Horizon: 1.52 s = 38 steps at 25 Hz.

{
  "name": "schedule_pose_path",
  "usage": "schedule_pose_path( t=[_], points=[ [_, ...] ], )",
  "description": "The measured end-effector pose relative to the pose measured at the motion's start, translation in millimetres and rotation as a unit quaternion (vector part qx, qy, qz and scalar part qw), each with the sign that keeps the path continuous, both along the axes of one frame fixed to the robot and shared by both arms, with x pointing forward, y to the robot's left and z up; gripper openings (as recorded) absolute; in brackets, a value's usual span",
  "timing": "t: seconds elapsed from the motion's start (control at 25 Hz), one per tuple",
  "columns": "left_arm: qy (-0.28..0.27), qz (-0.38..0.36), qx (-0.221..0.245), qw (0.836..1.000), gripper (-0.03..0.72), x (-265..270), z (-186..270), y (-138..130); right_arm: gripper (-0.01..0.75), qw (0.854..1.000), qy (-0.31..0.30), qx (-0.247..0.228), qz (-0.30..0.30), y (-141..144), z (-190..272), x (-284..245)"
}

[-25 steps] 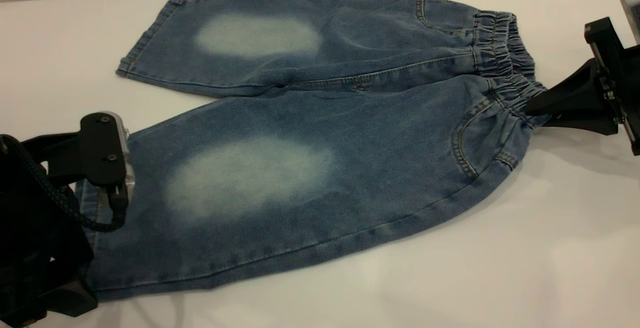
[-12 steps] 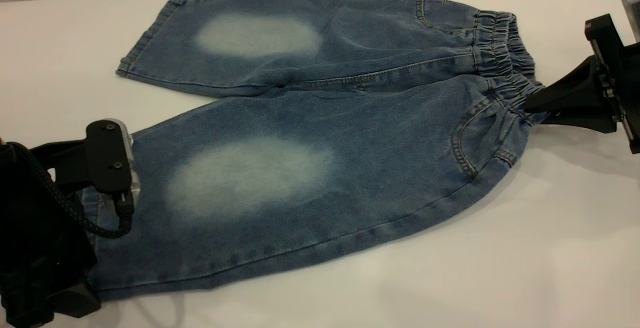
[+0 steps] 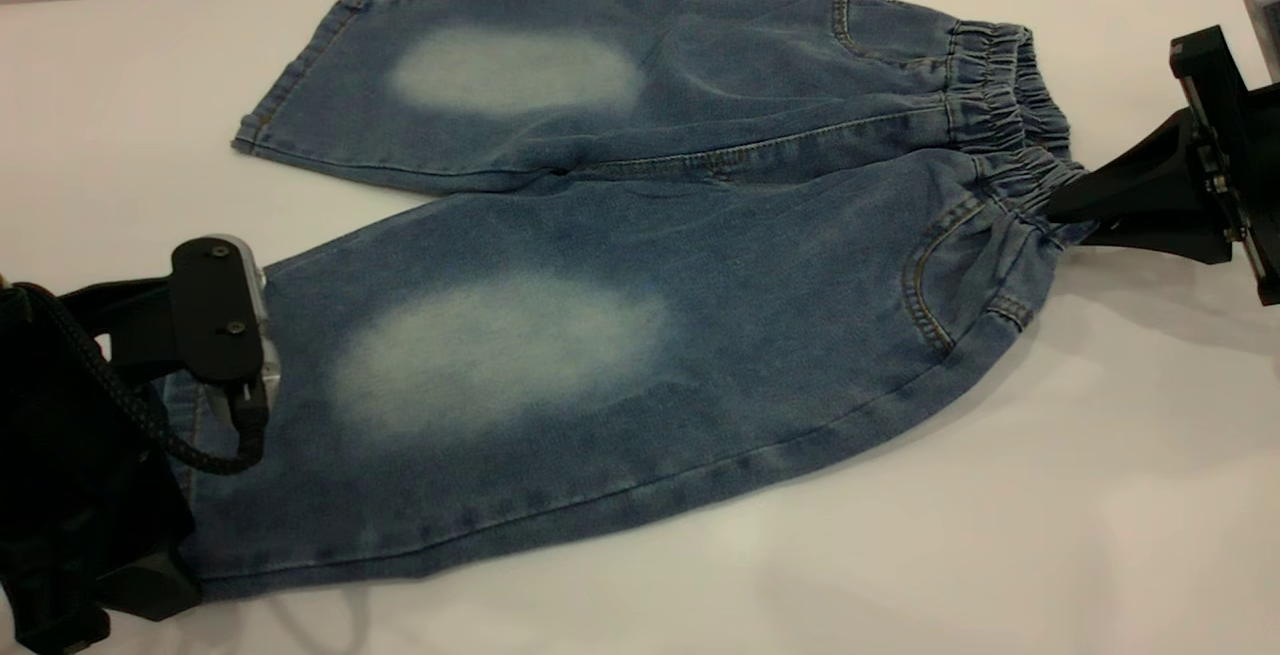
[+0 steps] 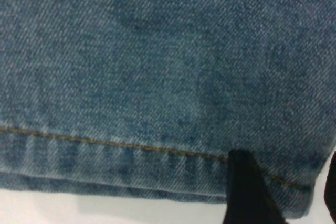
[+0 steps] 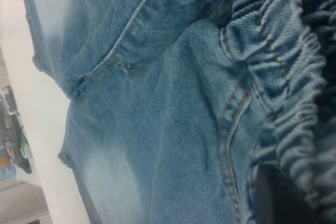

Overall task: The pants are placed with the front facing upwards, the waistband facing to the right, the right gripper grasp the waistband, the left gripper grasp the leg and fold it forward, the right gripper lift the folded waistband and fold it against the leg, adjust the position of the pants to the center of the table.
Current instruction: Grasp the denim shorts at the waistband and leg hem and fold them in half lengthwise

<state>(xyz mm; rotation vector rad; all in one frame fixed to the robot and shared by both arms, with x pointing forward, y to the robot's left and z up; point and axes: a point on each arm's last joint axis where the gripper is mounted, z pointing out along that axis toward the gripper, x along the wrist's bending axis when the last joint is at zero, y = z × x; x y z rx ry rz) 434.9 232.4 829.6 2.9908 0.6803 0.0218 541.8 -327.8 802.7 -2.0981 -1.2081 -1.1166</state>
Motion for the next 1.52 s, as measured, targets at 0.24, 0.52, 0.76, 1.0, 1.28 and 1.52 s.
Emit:
schedule_pose_path(
  t=[0.24, 0.52, 0.76, 1.0, 1.28, 1.52],
  points=[
    [-0.004, 0.006, 0.000, 1.000, 0.344, 0.8, 0.0, 0.0, 0.050, 1.000, -0.002, 0.006, -0.001, 0.5, 0.9, 0.2],
    [-0.003, 0.020, -0.004, 1.000, 0.400, 0.7, 0.1, -0.6, 0.053, 1.000, -0.003, 0.007, 0.000, 0.7, 1.2, 0.3],
    [-0.004, 0.019, -0.004, 1.000, 0.409, 0.9, 0.1, -0.6, 0.057, 1.000, -0.003, 0.007, 0.000, 0.7, 1.2, 0.3],
    [-0.004, 0.019, -0.004, 1.000, 0.410, 0.9, 0.1, -0.6, 0.059, 1.000, -0.002, 0.008, 0.000, 0.8, 1.2, 0.3],
    [0.001, 0.018, -0.004, 1.000, 0.410, 0.0, 0.0, -0.6, 0.059, 1.000, -0.003, 0.008, 0.000, 0.8, 1.2, 0.3],
    [0.011, 0.017, -0.003, 1.000, 0.397, -1.8, -0.4, -0.5, 0.059, 1.000, -0.003, 0.008, -0.001, 0.7, 1.3, 0.5]
  ],
)
